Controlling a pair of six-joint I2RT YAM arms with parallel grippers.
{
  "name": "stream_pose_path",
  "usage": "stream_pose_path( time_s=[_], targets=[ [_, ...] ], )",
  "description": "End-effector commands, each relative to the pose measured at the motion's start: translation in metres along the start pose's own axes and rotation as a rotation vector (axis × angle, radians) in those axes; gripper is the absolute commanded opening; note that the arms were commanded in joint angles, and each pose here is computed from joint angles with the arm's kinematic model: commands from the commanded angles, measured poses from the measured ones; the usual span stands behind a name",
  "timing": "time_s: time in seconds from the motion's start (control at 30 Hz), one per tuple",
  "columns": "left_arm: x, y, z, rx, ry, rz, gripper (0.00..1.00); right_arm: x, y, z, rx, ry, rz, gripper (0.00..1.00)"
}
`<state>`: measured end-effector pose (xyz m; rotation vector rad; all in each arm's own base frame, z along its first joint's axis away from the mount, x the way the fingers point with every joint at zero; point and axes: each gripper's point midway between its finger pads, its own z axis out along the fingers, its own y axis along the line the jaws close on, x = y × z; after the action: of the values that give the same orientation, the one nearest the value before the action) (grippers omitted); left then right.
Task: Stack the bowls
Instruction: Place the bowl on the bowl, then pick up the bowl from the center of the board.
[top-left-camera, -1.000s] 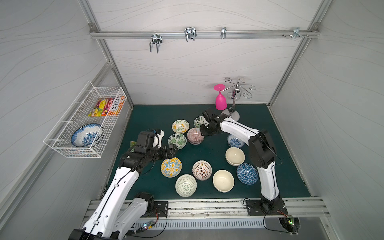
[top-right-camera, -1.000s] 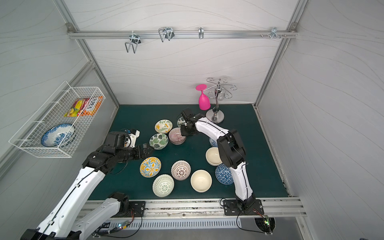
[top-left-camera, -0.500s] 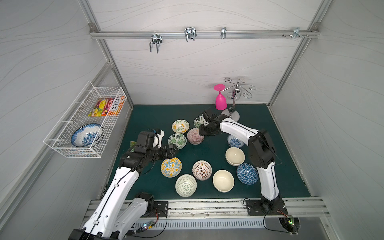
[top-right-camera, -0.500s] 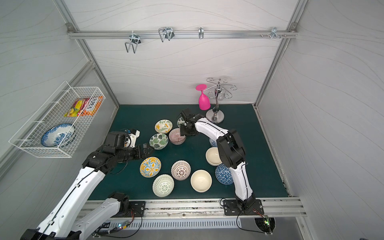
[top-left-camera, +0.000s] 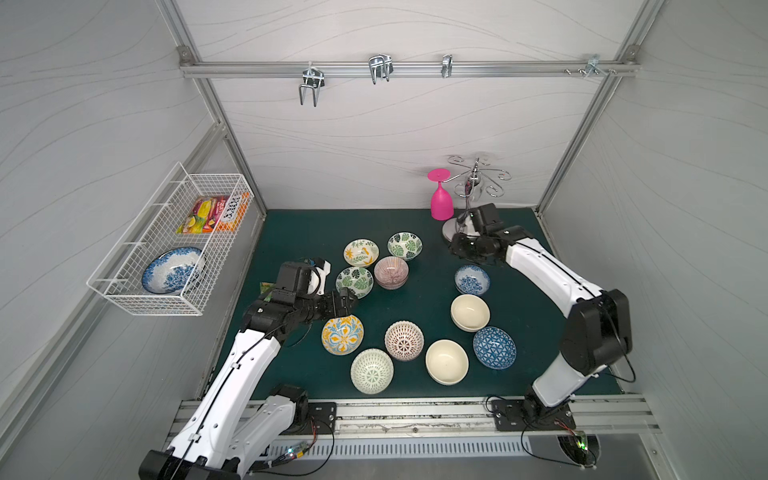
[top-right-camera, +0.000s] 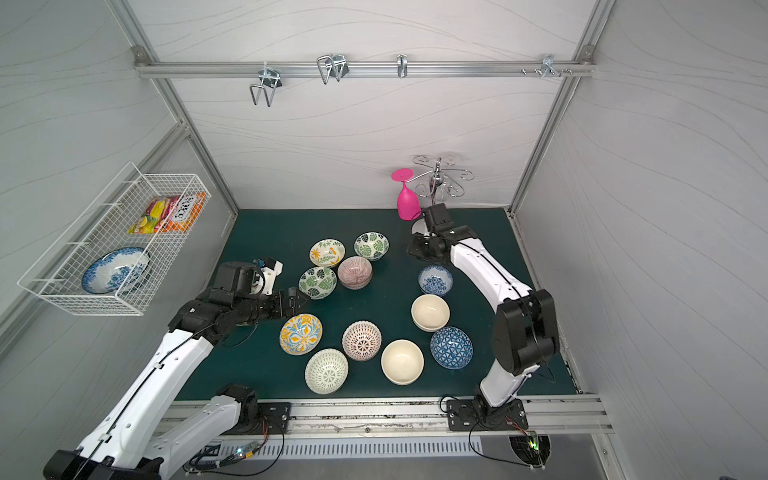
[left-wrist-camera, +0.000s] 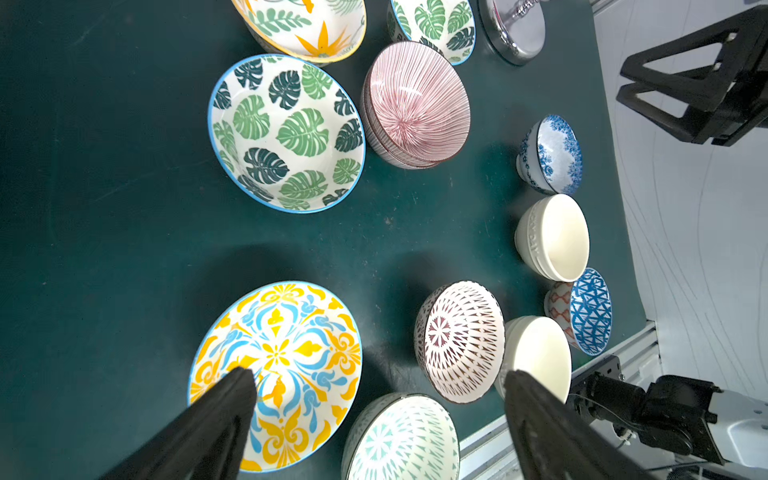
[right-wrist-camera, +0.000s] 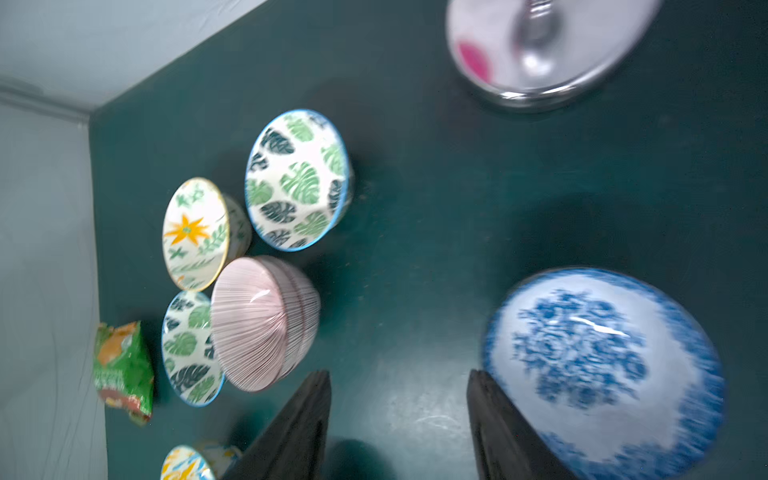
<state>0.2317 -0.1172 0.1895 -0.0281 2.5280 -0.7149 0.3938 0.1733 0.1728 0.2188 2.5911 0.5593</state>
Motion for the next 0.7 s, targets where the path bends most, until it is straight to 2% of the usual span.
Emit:
stream_pose_path(
  time_s=[0.0,0.1,0.2,0.33,0.47,0.67],
  targets=[
    [0.000,-0.024,0.008,0.120,0.029,0.038,0.98,0.018,-0.036,0.001,0.032,0.064,0.095,0.57],
    [0.017,-0.046,0.018,0.192,0.119,0.084,0.96,0.020,-0.068,0.003,0.056,0.085,0.165,0.56],
    [0.030,-0.055,0.023,0.182,0.177,0.132,0.93,0.025,-0.094,0.007,0.086,0.101,0.221,0.56],
    [0.027,-0.058,0.016,0.171,0.152,0.141,0.93,0.028,-0.117,0.015,0.129,0.123,0.258,0.53],
    [0.025,-0.060,0.006,0.172,0.129,0.142,0.93,0.037,-0.134,0.026,0.173,0.157,0.275,0.47],
    [0.027,-0.053,-0.001,0.147,0.078,0.153,0.94,0.048,-0.142,0.041,0.183,0.192,0.291,0.39]
  ],
)
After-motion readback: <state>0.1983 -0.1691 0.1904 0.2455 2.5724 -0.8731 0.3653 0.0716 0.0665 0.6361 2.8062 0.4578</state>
